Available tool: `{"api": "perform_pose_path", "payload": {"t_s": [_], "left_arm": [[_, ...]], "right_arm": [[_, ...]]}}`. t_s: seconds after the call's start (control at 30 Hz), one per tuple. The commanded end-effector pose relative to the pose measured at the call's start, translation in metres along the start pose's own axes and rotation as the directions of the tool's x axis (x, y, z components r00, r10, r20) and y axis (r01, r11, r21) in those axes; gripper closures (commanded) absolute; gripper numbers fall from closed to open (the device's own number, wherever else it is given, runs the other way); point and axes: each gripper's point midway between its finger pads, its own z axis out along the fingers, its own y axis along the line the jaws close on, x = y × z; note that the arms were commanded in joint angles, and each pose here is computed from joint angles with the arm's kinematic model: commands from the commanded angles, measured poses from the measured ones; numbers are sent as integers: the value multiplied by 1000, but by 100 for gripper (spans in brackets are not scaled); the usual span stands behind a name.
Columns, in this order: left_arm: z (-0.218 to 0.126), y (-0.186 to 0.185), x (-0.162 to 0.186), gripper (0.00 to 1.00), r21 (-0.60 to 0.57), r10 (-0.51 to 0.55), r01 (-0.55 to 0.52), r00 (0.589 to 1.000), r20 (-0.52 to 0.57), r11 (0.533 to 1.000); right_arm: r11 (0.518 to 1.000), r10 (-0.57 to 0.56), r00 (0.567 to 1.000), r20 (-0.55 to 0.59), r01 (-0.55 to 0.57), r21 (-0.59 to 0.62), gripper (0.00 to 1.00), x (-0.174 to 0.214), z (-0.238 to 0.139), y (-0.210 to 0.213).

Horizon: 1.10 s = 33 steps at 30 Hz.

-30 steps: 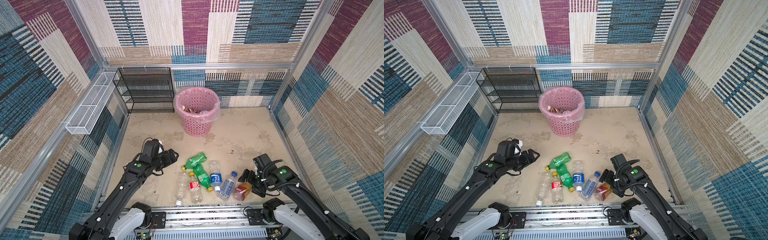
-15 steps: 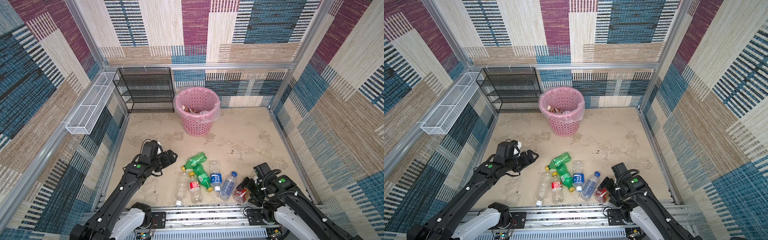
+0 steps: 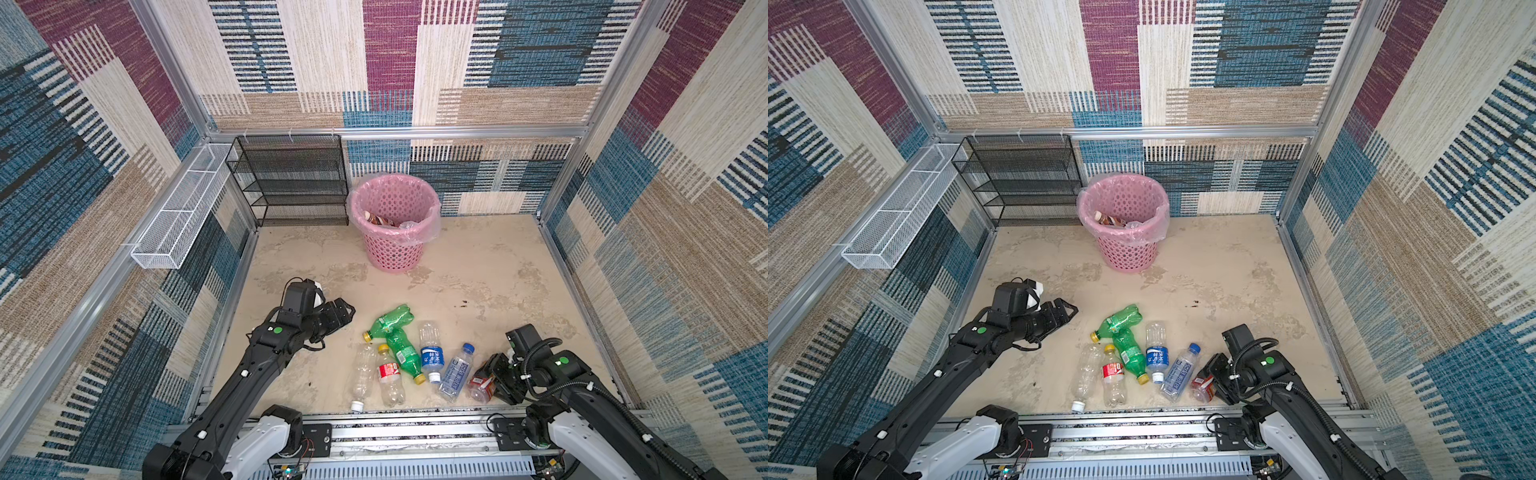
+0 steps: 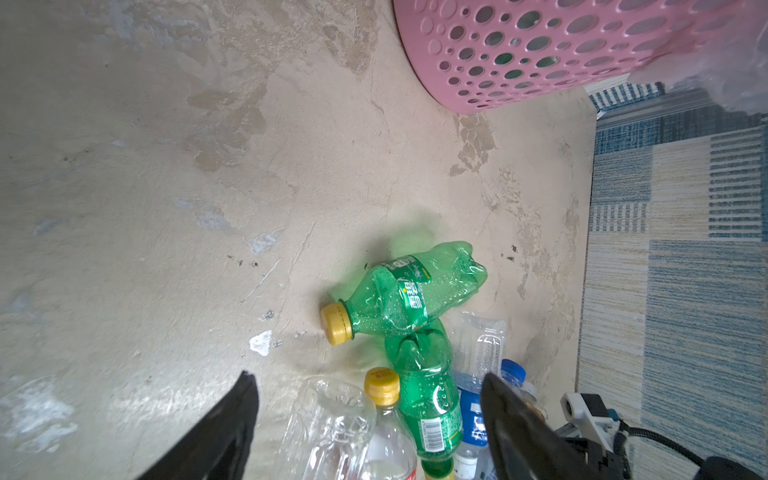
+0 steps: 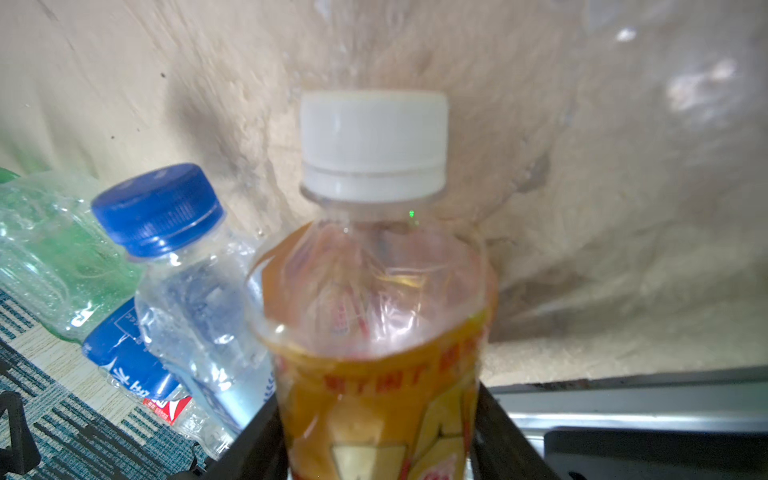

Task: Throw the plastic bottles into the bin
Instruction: 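Lift the orange-label bottle with the right gripper and drop it into the pink bin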

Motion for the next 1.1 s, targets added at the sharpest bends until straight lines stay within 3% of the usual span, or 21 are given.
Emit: {"api": "perform_pose_path", "payload": {"t_s": [0.0,0.3,0.63,0.73,0.8,0.87,0.97,1.0,1.07], "left_arm": [[-2,-6,-5,16,20,18,-18,1000,13,1000],[-3,-8,-8,15,18,19,-19,1000,14,1000],[-9,-8,-9,15,1,18,-18,1000,17,1000],[-10,-10,-10,15,1,15,-15,1000,18,1000],[-9,-12,-12,15,7,10,-10,1000,16,1000],[-10,-16,-14,16,15,5,-5,1000,18,1000],[-13,-24,-20,16,30,0,-1,1000,24,1000],[-15,-27,-23,16,33,-1,0,1000,29,999],[-19,-33,-27,16,43,2,-3,999,36,999]], "right_arm": [[999,-18,997,77,21,-30,40,-13,-11,14],[986,-156,946,283,168,-20,41,-50,-61,73],[937,-250,890,382,322,-137,41,-72,-67,133],[879,-299,846,442,424,-217,42,-76,-84,175],[812,-336,794,506,517,-271,42,-80,-108,217],[718,-350,728,589,612,-331,42,-80,-146,272],[536,-334,592,733,759,-369,41,-77,-229,371],[478,-316,542,779,800,-363,37,-75,-258,403],[417,-297,489,820,839,-349,27,-77,-288,442]]}}
